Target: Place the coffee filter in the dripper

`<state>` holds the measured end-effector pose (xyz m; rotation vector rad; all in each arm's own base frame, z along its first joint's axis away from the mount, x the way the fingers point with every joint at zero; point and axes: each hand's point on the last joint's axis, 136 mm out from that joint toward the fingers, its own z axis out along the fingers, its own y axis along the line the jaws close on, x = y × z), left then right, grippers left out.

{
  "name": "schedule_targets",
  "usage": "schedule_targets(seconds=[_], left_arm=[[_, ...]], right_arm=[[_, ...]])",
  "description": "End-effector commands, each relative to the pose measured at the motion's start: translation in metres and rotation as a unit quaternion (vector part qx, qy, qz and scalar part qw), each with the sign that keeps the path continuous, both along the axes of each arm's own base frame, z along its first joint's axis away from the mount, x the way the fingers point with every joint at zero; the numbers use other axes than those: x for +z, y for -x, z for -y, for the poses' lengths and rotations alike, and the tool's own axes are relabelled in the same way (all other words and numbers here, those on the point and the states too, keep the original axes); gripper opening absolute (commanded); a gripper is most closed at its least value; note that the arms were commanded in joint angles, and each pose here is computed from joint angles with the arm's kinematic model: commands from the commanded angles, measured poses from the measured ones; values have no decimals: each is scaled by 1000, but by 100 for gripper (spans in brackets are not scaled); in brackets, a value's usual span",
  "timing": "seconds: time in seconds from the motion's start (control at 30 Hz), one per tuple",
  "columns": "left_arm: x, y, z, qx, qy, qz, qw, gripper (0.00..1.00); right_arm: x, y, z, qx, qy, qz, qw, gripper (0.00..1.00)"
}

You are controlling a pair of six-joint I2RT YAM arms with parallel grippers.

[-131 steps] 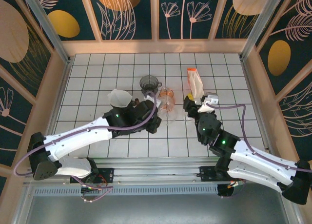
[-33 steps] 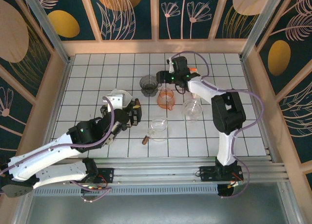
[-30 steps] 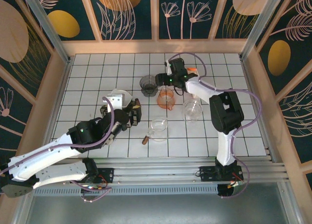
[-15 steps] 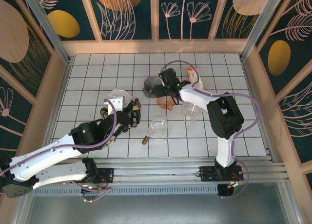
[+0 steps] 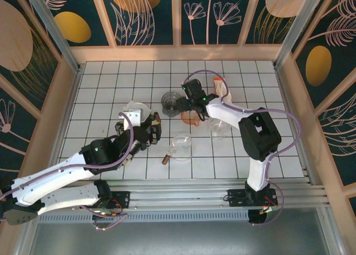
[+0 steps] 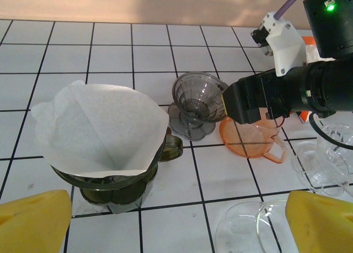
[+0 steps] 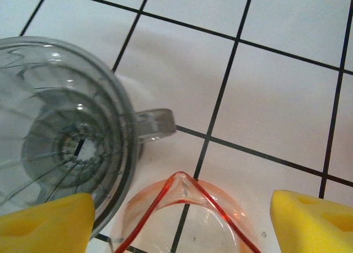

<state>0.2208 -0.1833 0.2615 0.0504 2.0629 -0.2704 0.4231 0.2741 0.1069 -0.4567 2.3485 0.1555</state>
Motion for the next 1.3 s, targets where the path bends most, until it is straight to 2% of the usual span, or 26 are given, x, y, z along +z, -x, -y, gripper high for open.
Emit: schedule_targets(seconds=[0.0,0.23,0.47,0.83,1.13,1.27], left_arm=[[-3,0,0,1,-4,3,1000,99],[-2,-1,0,3,-6,5,1000,99],[-2,0,-5,8,-6,9,1000,99],[-1,-1,-2,5,-10,9,1000,99],[1,0,-5,7,-5,11,1000,99],[1,-1,-4,7,-6,11,1000,99]], right_arm=[[36,-1,-4,0,-13,48,999,83],[49,9,-5,5,-22,64,998,81],[17,27,0,15,28,15,999,82],[-11,29,29,-41,87,2,995,81],[-5,26,65,-98,90,8,991,79],[14,24,48,-62,72,40,995,80]])
